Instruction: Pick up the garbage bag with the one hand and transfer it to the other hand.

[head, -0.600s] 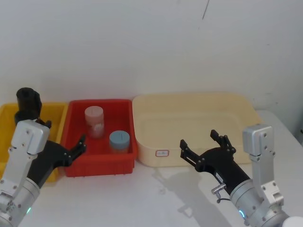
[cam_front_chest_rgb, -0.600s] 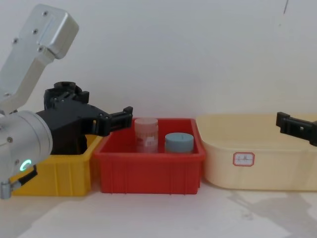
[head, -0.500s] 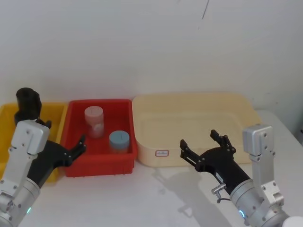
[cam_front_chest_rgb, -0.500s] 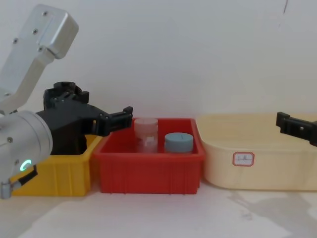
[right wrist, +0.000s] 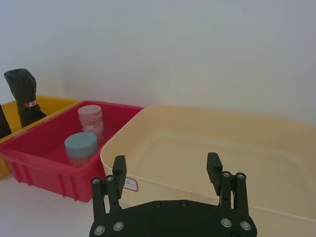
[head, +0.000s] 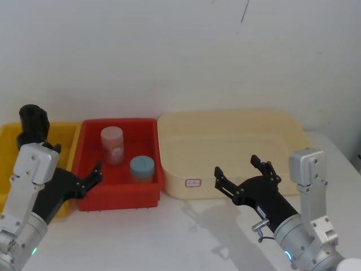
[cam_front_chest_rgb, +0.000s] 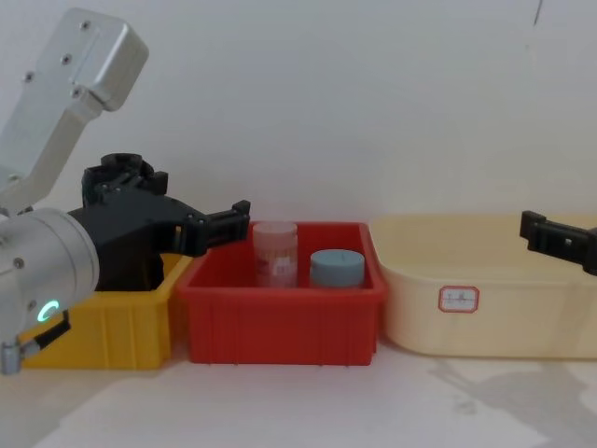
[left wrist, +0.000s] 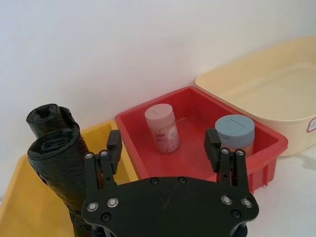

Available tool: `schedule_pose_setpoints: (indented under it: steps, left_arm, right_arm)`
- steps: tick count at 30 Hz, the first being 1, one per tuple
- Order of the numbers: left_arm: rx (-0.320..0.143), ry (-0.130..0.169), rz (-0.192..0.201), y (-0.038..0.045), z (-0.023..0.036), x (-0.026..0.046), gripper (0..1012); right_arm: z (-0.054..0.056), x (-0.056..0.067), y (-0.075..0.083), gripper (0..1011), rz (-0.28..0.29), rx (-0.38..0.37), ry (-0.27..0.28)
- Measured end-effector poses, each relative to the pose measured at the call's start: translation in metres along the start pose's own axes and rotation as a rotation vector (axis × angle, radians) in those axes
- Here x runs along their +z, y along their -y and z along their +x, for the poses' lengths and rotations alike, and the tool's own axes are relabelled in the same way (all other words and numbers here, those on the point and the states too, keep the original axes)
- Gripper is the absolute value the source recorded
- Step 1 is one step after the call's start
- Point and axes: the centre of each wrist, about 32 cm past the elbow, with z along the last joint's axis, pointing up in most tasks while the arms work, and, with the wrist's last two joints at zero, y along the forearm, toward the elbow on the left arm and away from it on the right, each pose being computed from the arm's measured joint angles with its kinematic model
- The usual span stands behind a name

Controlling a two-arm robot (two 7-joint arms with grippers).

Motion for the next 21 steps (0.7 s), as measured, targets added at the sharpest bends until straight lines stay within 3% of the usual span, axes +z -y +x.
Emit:
schedule_pose_setpoints:
  steps: [21]
  left_arm:
    - [0.000, 0.000, 0.000, 0.0000, 0.0000, 0.0000, 1002]
  right_arm:
    - [0.0000, 0.0000, 0.0000, 1000, 0.000, 0.000, 0.000]
